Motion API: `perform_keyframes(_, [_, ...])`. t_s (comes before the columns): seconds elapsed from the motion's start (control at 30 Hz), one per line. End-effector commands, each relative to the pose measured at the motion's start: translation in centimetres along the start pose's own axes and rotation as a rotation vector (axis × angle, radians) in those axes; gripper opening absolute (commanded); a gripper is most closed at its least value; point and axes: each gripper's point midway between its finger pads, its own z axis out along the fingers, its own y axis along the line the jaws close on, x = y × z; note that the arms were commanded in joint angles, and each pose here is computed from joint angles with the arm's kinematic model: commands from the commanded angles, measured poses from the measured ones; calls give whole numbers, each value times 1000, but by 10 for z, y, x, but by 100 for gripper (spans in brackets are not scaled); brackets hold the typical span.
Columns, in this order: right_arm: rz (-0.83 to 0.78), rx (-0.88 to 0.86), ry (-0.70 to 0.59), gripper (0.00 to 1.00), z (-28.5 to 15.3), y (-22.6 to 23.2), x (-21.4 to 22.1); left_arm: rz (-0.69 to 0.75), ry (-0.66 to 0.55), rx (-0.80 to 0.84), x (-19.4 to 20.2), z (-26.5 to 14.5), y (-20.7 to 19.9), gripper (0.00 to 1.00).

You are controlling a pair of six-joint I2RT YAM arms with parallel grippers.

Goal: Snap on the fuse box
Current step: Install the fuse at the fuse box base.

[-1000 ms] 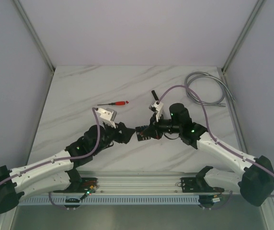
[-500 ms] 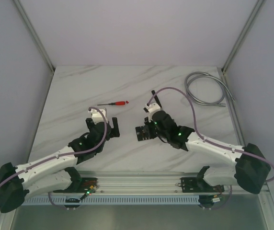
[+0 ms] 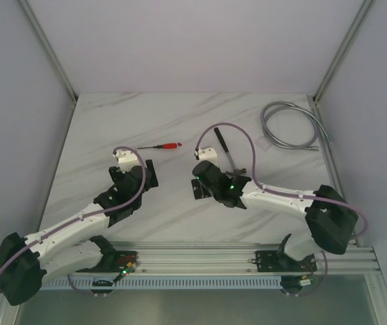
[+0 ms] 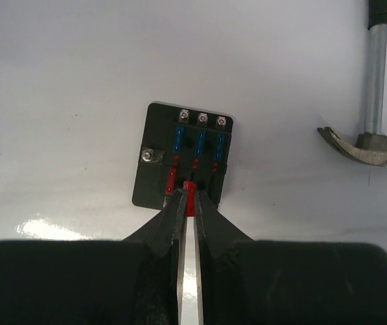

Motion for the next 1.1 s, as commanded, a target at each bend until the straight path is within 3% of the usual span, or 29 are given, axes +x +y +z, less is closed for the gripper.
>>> perform_keyframes(0.0, [6, 103, -13, 0, 3, -5, -9, -13, 32, -43, 9, 3, 13, 100])
perform_keyframes(0.37, [-45, 172, 71, 0, 22, -5, 14, -30, 43, -53, 10, 5, 18, 100])
perform_keyframes(1.07, [-61, 165, 94, 0, 32, 2, 17, -31, 55, -48, 12, 6, 16, 100])
